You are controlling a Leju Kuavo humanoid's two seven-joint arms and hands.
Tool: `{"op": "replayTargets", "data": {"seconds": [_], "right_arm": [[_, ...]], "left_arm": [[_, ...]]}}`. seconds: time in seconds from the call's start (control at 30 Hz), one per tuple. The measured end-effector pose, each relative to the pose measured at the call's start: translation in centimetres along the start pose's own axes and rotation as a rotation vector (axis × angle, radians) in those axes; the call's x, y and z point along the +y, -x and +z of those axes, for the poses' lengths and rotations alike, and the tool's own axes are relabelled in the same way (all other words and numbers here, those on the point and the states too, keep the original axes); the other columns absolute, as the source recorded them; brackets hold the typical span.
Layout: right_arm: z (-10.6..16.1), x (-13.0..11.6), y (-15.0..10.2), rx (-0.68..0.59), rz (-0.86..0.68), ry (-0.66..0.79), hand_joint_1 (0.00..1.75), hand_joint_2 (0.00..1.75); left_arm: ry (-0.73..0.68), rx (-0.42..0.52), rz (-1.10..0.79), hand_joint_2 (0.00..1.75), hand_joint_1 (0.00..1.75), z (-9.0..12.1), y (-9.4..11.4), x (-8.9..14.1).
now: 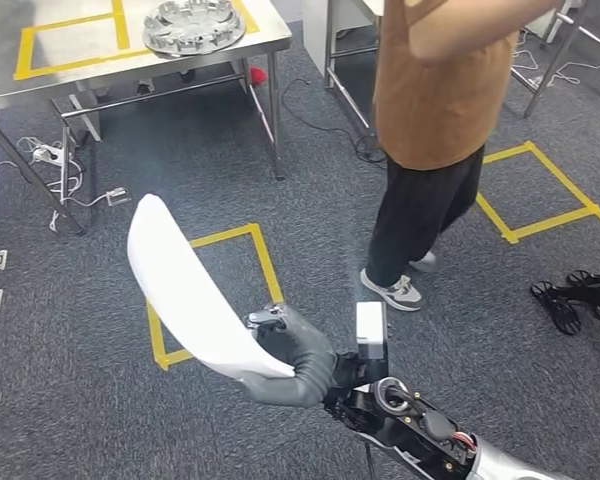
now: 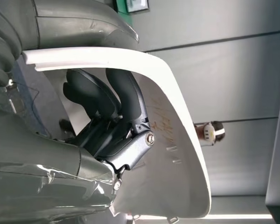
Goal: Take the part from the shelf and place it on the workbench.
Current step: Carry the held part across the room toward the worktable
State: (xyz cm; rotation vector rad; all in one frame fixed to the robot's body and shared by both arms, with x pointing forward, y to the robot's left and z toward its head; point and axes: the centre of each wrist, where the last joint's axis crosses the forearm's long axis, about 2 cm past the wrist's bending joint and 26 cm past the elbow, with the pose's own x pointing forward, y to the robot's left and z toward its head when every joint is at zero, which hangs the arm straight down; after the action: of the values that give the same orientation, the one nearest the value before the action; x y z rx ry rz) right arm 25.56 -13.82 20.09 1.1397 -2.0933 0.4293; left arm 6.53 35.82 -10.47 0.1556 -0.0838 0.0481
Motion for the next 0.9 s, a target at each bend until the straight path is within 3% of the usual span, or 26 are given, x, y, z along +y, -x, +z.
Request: {"op": "replayTargets", "data": {"seconds": [0.9], "right_arm": [[0.53, -0.08, -0.15, 0.000, -0.005, 0.021, 1.75, 1.75]], "left_arm": [[0.009, 0.002, -0.014, 1.75, 0.00, 0.03, -0.18, -0.48]]}}
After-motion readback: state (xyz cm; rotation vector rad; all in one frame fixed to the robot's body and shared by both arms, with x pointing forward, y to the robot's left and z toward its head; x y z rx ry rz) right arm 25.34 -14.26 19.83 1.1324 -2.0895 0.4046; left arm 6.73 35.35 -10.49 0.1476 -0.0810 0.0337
